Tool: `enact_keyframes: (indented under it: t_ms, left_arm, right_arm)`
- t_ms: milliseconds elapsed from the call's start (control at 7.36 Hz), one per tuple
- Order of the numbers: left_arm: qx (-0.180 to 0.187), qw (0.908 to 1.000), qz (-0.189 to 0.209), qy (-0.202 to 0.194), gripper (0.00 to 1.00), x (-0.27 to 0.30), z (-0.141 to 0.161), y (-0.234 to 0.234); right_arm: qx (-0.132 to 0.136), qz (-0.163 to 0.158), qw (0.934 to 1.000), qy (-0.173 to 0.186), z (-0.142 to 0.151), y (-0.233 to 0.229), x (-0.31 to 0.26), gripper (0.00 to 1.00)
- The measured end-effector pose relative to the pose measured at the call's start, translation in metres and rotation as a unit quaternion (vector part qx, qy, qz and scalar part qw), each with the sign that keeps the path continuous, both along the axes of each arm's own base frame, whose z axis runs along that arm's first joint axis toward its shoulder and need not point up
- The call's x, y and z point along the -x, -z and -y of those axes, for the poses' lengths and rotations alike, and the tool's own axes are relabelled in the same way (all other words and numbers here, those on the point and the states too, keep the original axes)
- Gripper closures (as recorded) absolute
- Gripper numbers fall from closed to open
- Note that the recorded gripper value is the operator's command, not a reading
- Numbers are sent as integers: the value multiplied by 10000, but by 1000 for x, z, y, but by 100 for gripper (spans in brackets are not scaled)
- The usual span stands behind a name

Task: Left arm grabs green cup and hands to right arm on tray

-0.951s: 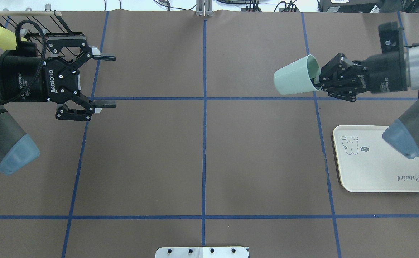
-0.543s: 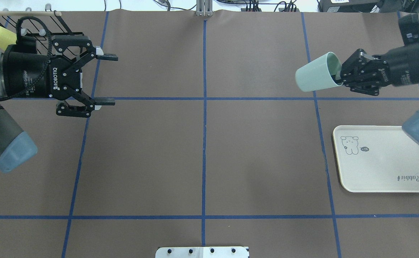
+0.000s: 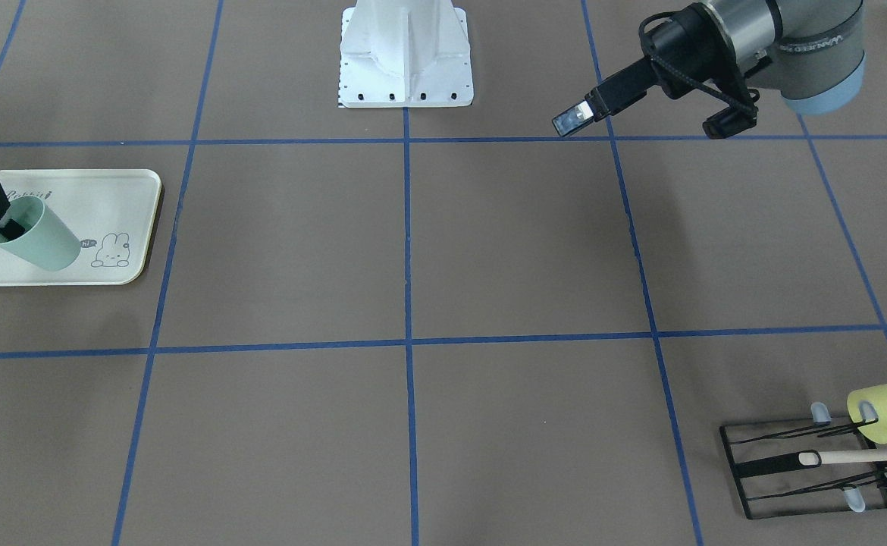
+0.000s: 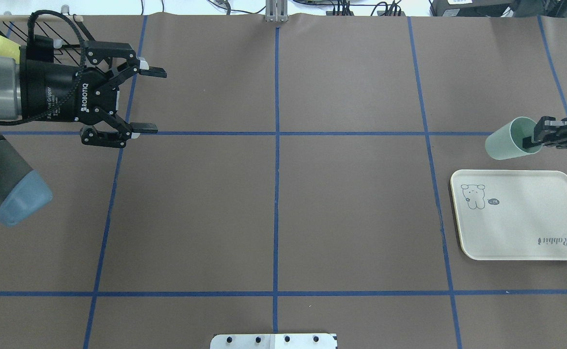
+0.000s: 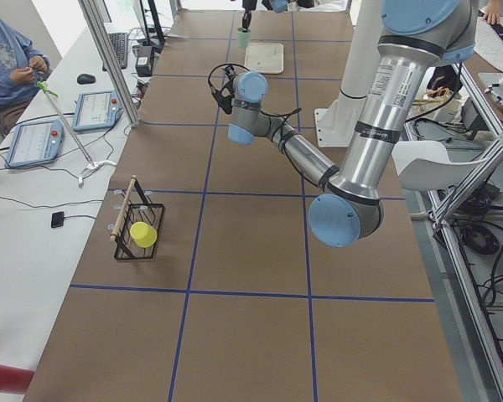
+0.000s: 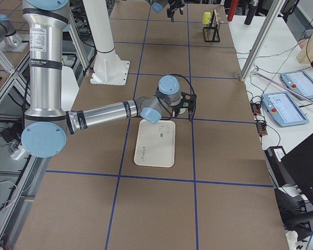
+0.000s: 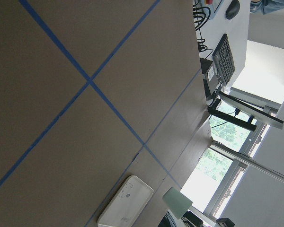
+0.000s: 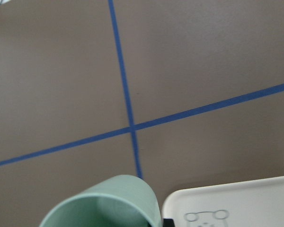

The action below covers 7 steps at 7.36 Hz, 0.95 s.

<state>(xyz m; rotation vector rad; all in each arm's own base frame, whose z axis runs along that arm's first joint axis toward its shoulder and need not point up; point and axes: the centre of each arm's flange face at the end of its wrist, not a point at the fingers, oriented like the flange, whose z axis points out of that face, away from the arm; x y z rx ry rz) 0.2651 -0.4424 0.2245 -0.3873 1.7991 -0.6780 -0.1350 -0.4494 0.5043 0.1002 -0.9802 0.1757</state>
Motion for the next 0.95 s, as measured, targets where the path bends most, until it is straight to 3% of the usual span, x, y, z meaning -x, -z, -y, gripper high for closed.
enact_keyframes:
  t_ms: [136,408,951]
  left_arm:
    - [7,10000,8,6,0,-1,1,-1]
    - [5,10000,10,10,0,-1,2,-1]
    - [-3,10000,0,9,0,-1,1,1]
  right_arm:
    - [-90,-356,9985,408,-8,-20,2,100]
    - [-23,-661,9940,873,-20,-43,11,100]
    - [248,-843,9905,1058,-27,-66,19,100]
